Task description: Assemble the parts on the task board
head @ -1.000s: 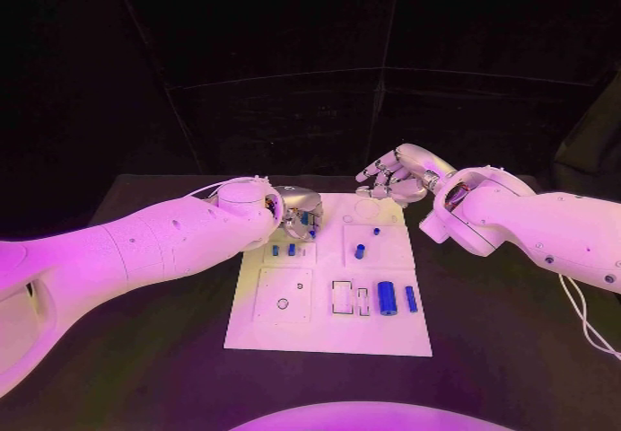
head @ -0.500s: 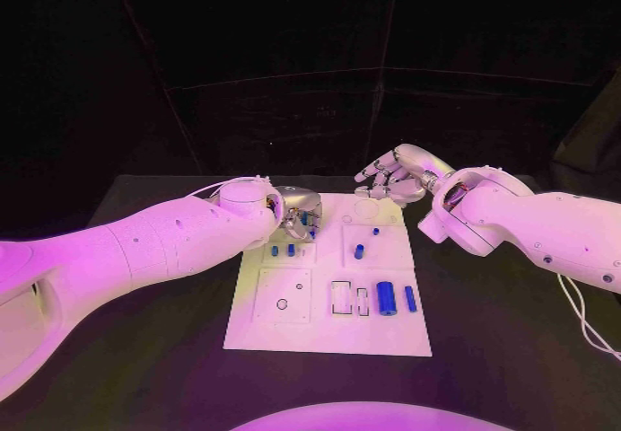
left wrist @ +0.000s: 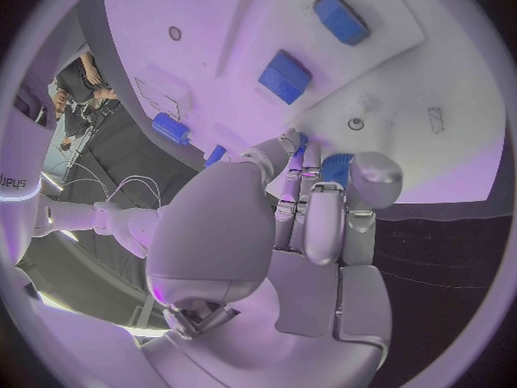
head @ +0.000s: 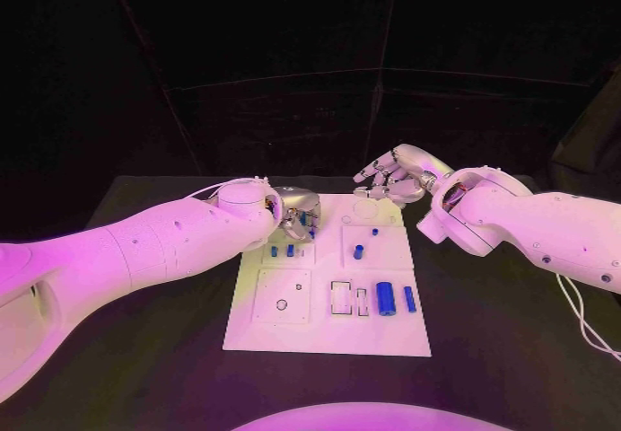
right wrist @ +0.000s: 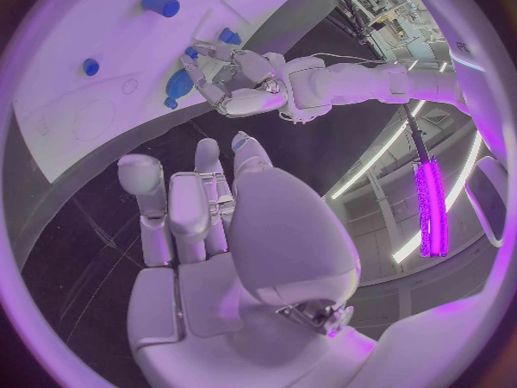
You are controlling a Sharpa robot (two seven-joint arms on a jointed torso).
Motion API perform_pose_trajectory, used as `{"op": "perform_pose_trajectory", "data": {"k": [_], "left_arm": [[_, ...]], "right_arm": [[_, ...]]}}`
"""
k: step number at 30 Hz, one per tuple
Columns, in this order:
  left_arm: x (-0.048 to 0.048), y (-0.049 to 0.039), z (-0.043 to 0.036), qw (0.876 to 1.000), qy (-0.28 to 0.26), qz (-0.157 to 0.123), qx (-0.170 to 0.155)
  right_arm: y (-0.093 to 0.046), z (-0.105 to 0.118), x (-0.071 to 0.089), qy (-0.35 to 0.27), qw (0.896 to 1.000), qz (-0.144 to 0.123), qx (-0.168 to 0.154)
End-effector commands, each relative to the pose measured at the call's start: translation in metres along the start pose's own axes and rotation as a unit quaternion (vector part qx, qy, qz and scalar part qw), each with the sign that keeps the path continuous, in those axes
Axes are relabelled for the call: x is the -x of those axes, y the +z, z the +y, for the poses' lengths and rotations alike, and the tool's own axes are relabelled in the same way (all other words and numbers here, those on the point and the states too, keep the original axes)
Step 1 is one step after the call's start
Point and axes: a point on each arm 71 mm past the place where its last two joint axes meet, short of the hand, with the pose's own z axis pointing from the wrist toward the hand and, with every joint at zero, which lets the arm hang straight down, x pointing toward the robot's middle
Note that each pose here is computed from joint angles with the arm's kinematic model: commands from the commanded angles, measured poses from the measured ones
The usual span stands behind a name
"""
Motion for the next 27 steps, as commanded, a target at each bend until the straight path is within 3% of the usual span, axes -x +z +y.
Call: {"op": "perform_pose_trajectory", "data": {"k": [1, 9, 15, 21, 27], "left_arm": [[0.0045, -0.0042, -0.0003, 0.999, -0.009, -0.042, -0.015], [0.0111, -0.0191, -0.0003, 0.995, -0.039, -0.086, -0.038], [0.0152, -0.0335, 0.0077, 0.992, -0.052, -0.104, -0.039], [0.0140, -0.0464, 0.0213, 0.993, -0.062, -0.098, -0.025], [0.0105, -0.0527, 0.0330, 0.995, -0.068, -0.077, -0.005]], "right_arm": [[0.000, 0.002, 0.000, 0.001, 1.000, 0.001, 0.004], [0.000, 0.001, 0.001, 0.000, 1.000, 0.000, 0.004], [-0.001, 0.000, 0.002, 0.000, 1.000, -0.001, 0.003], [-0.001, -0.001, 0.003, 0.000, 1.000, -0.002, 0.002], [0.000, -0.001, 0.003, -0.001, 1.000, -0.001, 0.002]]}}
